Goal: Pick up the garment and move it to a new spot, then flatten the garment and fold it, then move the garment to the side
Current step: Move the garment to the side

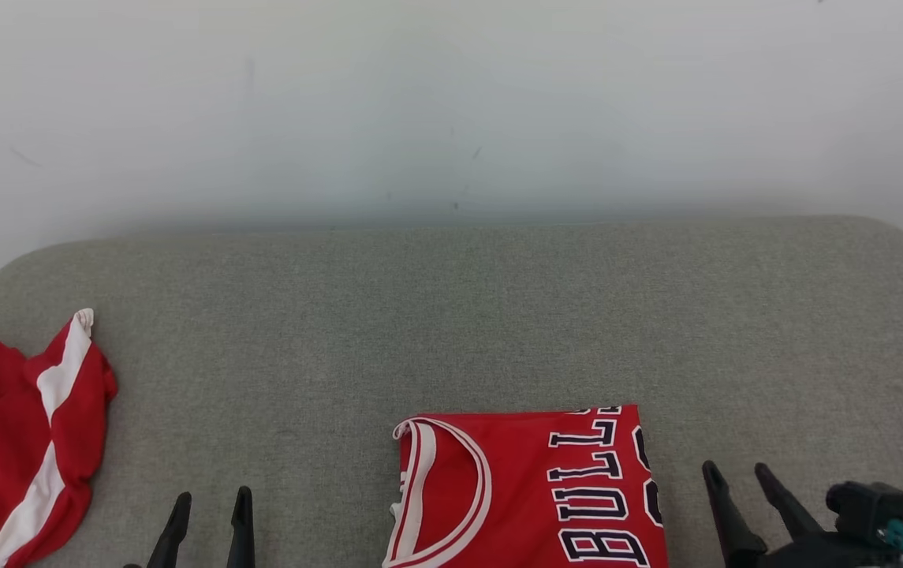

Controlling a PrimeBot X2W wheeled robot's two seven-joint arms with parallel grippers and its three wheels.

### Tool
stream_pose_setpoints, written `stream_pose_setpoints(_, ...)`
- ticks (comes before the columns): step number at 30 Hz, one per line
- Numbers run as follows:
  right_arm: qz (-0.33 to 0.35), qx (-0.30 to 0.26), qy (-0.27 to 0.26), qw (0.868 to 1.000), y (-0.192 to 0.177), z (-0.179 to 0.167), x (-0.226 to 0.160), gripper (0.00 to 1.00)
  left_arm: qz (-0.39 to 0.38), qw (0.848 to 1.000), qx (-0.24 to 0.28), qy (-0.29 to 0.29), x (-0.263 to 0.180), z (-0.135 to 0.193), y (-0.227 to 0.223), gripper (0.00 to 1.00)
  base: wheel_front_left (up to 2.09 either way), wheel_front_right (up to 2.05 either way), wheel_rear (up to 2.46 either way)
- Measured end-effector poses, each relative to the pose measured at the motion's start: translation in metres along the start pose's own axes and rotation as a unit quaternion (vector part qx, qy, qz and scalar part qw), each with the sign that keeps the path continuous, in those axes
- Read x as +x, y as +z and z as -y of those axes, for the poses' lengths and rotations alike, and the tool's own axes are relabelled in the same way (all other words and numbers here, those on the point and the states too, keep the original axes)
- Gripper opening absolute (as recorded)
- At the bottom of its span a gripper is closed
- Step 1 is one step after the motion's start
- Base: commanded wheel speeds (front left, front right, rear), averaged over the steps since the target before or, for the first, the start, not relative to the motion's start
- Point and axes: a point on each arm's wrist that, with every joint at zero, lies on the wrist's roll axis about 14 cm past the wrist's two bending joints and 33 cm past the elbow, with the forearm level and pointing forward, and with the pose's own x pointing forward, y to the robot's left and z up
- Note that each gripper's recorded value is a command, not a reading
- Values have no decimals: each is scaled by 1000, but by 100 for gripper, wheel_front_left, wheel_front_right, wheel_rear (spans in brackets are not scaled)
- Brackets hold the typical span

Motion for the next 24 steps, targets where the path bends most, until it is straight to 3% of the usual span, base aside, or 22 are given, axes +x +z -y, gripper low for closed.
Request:
stream_pose_setpoints(3,-53,6,6,999,-11,-3,4,100,0,1000,-2,2,-1,-1,0,100,0,0,0)
stream_pose_setpoints(8,-172,3,7,985,-34,-6,10,100,-3,1000,-6,7,-4,-2,-2,100,0,0,0)
stream_pose_setpoints(24,-328,-9,5,944,-77,-18,46,100,3,999,-5,38,-5,-18,3,100,0,0,0)
